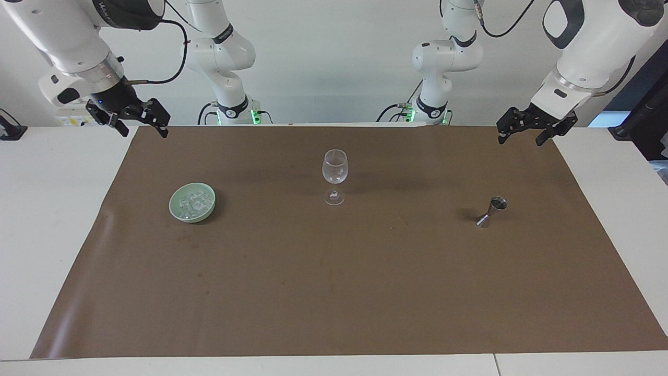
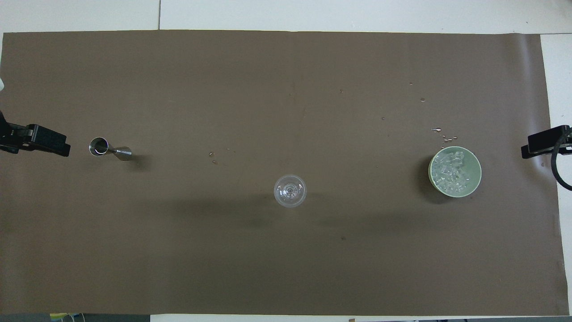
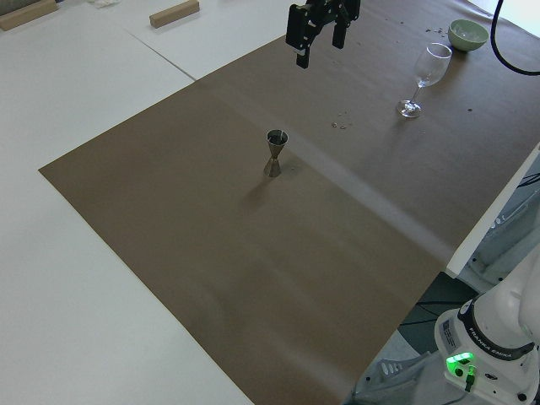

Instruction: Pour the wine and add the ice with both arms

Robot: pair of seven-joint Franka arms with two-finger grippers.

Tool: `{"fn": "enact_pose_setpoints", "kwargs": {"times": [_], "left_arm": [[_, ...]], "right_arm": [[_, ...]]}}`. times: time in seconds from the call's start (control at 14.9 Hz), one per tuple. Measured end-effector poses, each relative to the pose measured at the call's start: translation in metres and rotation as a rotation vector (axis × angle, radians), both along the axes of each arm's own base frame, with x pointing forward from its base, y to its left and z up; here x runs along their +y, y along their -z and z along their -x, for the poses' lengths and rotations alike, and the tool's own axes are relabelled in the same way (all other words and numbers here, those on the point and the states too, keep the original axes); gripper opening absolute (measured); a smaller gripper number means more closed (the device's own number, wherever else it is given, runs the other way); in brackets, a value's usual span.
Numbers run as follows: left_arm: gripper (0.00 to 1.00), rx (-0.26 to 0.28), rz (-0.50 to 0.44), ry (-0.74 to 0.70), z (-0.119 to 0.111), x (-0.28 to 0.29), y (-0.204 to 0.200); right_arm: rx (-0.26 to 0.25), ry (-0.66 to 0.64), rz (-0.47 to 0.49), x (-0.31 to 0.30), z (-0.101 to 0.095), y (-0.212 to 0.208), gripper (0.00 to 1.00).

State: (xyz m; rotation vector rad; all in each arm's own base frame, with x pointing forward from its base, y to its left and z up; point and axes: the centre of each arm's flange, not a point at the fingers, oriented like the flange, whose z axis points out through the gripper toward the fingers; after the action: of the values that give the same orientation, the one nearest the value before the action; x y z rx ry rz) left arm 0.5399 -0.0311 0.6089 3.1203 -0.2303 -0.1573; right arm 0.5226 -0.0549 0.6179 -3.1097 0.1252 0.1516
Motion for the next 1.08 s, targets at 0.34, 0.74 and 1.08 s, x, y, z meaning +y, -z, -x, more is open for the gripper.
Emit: {"fn": "enact_pose_setpoints", "kwargs": {"times": [0.34, 0.74, 1.08], "left_arm": [[1.00, 0.008, -0.001, 0.000, 0.0019, 0.0000, 0.0009], [1.00, -0.006, 0.000, 0.002, 0.0008, -0.0011, -0.0006], [1.00, 0.003, 0.008, -0.153, -0.0005, -0.0004, 0.0022]], "right_arm": [[0.000, 0.000, 0.000, 0.0000, 0.0000, 0.0000, 1.00], [0.000, 0.000, 0.000, 0.0000, 0.0000, 0.0000, 1.00], [0.000, 0.000, 0.000, 0.0000, 0.0000, 0.0000, 1.00]]}}
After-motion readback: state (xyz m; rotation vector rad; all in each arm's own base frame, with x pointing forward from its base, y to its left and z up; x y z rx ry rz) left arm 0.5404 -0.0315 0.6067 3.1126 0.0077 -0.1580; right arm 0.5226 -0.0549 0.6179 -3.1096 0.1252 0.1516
